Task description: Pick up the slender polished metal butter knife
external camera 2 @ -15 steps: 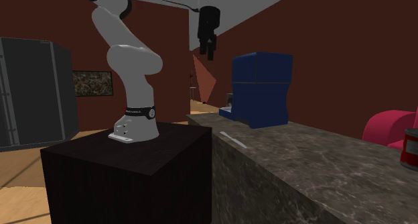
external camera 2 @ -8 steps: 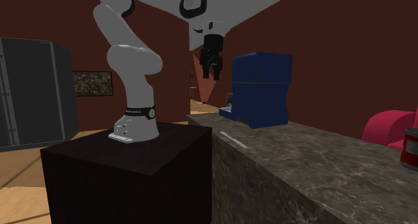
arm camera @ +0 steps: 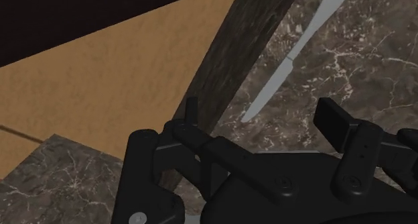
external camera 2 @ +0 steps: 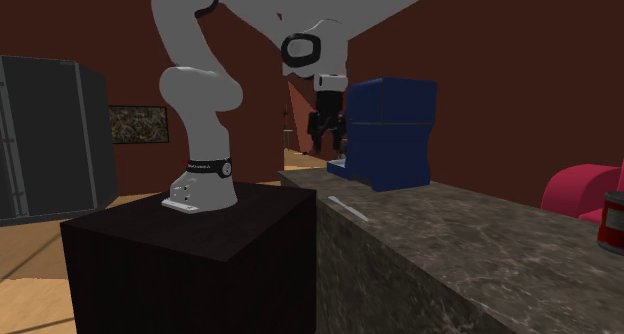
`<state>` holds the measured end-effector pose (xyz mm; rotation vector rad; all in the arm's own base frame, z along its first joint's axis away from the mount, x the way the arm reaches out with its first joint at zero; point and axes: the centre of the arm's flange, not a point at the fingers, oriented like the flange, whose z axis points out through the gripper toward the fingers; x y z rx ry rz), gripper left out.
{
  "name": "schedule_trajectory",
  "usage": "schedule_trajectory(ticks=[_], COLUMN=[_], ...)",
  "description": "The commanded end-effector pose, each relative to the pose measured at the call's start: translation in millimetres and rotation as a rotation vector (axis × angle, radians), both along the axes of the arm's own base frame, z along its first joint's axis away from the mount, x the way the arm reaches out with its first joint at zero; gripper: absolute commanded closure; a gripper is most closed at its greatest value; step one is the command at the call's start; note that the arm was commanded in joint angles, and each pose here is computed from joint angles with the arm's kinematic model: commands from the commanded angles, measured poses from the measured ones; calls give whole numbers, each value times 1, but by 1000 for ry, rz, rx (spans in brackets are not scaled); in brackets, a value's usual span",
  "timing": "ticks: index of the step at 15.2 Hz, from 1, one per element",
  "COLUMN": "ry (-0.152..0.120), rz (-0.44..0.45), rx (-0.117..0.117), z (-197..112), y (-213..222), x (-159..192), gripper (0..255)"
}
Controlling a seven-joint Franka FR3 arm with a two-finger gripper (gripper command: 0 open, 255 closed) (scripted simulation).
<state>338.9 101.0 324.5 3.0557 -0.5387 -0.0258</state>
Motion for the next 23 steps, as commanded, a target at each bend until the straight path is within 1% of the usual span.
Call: schedule_trajectory(ticks=[1,11,12,19,21,22,23], ry=[-9,-39,-39,-39,-39,-39,-39], rz=[-61,-344,-345,-345,-345,-345,-345], rx=[8,38,39,39,38,38,38], z=[-25,-136,-136,-176,-176,-175,-175], y=[12,62,63,63,63,63,63], x=[4,44,44,44,44,45,44], gripper=[0,0,0,0,0,255,255])
